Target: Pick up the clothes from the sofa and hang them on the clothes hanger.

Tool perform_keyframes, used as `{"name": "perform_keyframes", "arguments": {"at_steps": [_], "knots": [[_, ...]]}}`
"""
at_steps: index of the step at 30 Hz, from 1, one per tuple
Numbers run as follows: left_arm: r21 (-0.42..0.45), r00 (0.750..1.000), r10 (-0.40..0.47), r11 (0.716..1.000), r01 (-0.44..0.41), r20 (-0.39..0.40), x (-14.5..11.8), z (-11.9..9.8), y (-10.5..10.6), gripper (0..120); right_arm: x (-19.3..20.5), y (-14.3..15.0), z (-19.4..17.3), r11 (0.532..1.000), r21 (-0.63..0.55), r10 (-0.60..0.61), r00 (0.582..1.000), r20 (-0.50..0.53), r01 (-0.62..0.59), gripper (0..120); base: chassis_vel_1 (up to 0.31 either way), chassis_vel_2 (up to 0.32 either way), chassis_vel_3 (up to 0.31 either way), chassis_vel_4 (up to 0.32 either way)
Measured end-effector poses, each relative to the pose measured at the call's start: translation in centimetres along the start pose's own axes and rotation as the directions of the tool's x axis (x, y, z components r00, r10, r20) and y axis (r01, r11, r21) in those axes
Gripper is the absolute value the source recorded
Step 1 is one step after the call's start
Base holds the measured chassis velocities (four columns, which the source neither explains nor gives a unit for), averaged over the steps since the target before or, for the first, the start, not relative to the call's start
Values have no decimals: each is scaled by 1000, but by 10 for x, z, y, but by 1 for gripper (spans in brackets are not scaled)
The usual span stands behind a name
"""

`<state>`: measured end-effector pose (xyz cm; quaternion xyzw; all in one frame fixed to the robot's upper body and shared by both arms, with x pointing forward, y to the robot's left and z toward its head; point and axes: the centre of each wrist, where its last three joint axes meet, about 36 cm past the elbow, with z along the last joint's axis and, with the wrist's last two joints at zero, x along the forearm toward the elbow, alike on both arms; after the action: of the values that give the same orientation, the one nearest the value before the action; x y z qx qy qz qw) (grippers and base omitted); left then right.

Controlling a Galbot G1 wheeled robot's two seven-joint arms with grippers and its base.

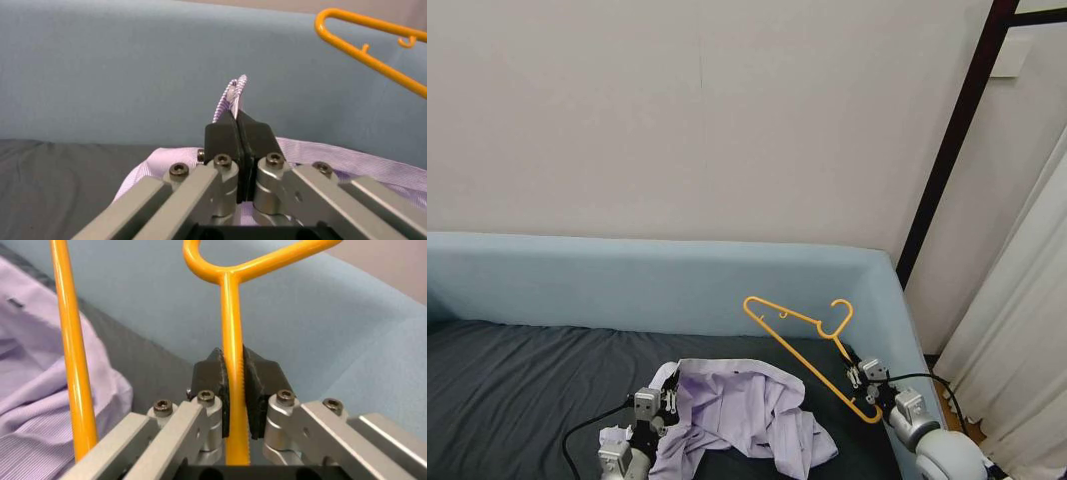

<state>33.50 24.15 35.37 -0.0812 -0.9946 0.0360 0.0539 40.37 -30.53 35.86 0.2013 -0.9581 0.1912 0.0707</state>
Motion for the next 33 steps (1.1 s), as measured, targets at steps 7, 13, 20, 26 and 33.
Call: {"name": "perform_keyframes", "arguments": {"at_steps": [7,13,20,26,33], "knots": [[10,1000,-18,1000,18,-9,-2,-5,3,0,20,21,11,996,88,-33,999,23,31,6,0,0,0,0],[16,1000,-22,1000,22,-8,-6,-9,5,0,31,32,30,967,243,-89,994,61,72,6,0,0,0,0],[20,1000,-2,1000,2,-12,-4,-16,0,0,30,37,45,902,421,-144,985,97,91,6,0,0,0,0],[25,999,27,999,-26,-31,3,-14,-9,0,18,45,46,887,453,-147,983,108,83,6,0,0,0,0],[21,998,52,998,-51,-43,9,-9,-17,0,-8,59,40,850,523,-159,976,149,59,6,0,0,0,0]]}}
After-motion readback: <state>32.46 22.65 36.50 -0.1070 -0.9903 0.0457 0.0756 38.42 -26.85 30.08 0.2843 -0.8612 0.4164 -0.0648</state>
